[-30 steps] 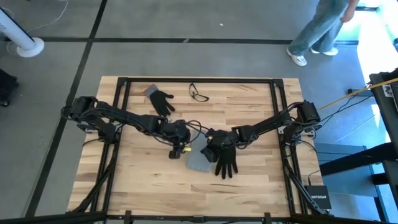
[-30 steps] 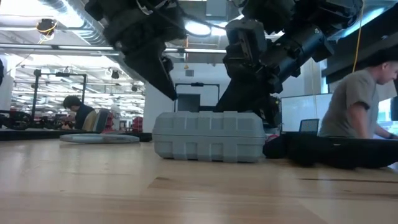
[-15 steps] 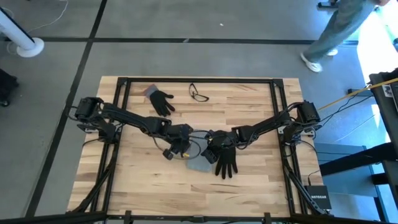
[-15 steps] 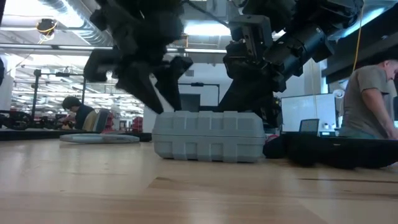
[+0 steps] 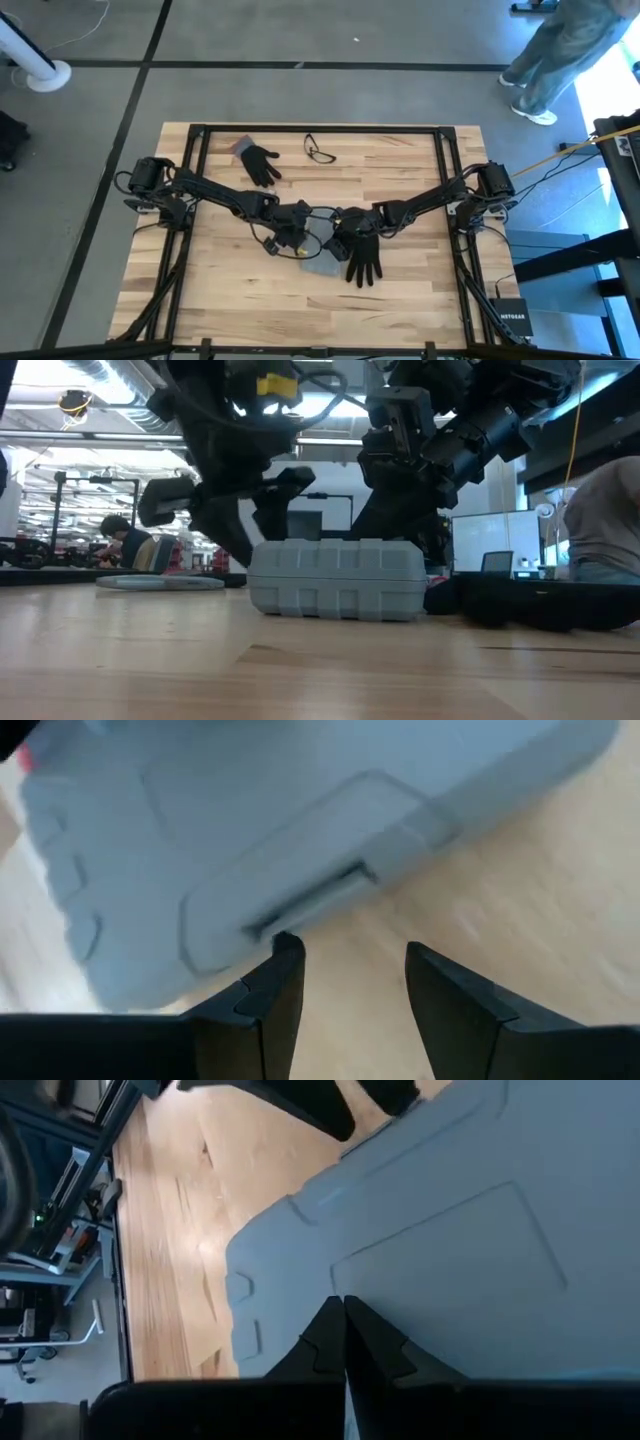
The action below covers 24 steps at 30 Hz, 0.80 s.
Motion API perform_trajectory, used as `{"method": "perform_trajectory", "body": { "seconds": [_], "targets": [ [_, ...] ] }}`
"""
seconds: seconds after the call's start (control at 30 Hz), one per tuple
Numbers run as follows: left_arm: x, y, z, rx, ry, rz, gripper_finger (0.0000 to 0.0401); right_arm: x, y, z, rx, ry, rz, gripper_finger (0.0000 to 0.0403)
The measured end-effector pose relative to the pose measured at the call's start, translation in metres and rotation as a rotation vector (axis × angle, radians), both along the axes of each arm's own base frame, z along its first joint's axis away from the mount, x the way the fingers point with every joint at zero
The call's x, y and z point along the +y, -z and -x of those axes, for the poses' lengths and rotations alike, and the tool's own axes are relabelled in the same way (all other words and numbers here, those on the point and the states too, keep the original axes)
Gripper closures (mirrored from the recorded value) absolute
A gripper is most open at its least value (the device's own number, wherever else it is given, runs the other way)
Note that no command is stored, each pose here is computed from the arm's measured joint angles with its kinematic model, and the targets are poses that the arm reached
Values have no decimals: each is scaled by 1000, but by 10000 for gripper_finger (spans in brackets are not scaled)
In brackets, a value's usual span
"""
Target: Prefit tool cases
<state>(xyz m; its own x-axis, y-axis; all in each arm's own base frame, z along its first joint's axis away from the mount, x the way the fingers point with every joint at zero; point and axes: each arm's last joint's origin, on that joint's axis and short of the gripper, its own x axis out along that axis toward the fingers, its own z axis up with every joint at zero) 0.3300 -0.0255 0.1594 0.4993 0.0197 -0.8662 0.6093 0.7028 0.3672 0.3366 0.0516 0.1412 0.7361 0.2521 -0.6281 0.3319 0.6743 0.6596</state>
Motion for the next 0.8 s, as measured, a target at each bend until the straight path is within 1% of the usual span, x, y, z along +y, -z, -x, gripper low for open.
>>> {"method": "perform_trajectory", "body": {
  "seconds": [0.13, 0.27, 0.43, 0.57, 0.67, 0.8],
  "targets": [
    [3, -5, -2, -44, -30, -6, 235, -1, 0, -1, -4, 3, -3, 403],
    [1, -6, -2, -33, -33, -14, 235, -1, 0, 0, -4, 2, -4, 403],
    [-8, -18, -5, -82, 5, -13, 235, -1, -1, -1, -7, 2, -4, 403],
    [-10, -16, -5, -79, 28, 1, 235, -1, -1, -1, -4, 2, -4, 403],
    [-6, -14, -6, -73, 14, 5, 235, -1, -1, -1, -4, 2, -4, 403],
    [-3, -14, -10, -104, 2, 17, 235, -1, -1, -1, -5, 2, -4, 403]
  ]
}}
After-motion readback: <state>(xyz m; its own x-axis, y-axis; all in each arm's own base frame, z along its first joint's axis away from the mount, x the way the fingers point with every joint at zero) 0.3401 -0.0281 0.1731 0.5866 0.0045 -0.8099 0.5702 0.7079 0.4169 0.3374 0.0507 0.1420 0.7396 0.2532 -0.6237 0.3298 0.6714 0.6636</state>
